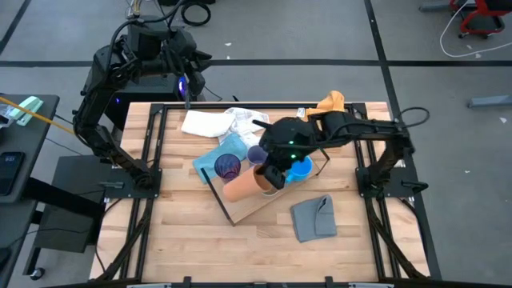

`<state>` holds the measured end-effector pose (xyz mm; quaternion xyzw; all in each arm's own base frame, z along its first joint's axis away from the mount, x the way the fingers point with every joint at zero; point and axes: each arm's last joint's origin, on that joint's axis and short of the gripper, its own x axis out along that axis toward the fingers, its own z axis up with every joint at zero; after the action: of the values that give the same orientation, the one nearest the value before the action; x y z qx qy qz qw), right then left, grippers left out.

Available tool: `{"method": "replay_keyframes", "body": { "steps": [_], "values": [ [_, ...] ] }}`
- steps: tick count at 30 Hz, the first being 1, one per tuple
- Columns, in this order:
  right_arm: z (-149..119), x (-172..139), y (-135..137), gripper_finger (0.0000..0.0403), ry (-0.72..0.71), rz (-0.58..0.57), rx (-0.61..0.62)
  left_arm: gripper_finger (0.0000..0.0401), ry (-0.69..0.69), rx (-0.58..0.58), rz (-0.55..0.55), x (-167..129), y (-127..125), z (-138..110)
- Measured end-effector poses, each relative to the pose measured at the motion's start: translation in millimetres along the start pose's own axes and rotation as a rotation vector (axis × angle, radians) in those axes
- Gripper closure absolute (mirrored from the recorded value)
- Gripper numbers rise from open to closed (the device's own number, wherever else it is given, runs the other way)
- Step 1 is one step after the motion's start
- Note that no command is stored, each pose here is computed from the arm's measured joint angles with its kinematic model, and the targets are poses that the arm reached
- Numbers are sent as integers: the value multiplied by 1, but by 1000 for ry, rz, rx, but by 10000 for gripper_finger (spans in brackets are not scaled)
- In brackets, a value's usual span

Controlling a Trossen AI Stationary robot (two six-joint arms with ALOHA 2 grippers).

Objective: Stack small to large cups/mugs on shelf
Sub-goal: Put the orange cup on the shelf

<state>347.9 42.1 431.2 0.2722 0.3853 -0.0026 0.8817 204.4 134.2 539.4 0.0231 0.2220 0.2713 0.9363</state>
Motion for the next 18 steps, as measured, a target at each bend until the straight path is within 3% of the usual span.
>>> {"method": "replay_keyframes", "body": {
  "steps": [7,14,18],
  "values": [
    [7,-8,7,403,77,-122,-70,311,1,25,0,0,0,0],
    [0,29,-1,403,183,-215,-126,318,2,35,2,0,1,0],
    [-2,48,0,403,220,-231,-271,315,2,39,2,0,1,0]
  ]
}}
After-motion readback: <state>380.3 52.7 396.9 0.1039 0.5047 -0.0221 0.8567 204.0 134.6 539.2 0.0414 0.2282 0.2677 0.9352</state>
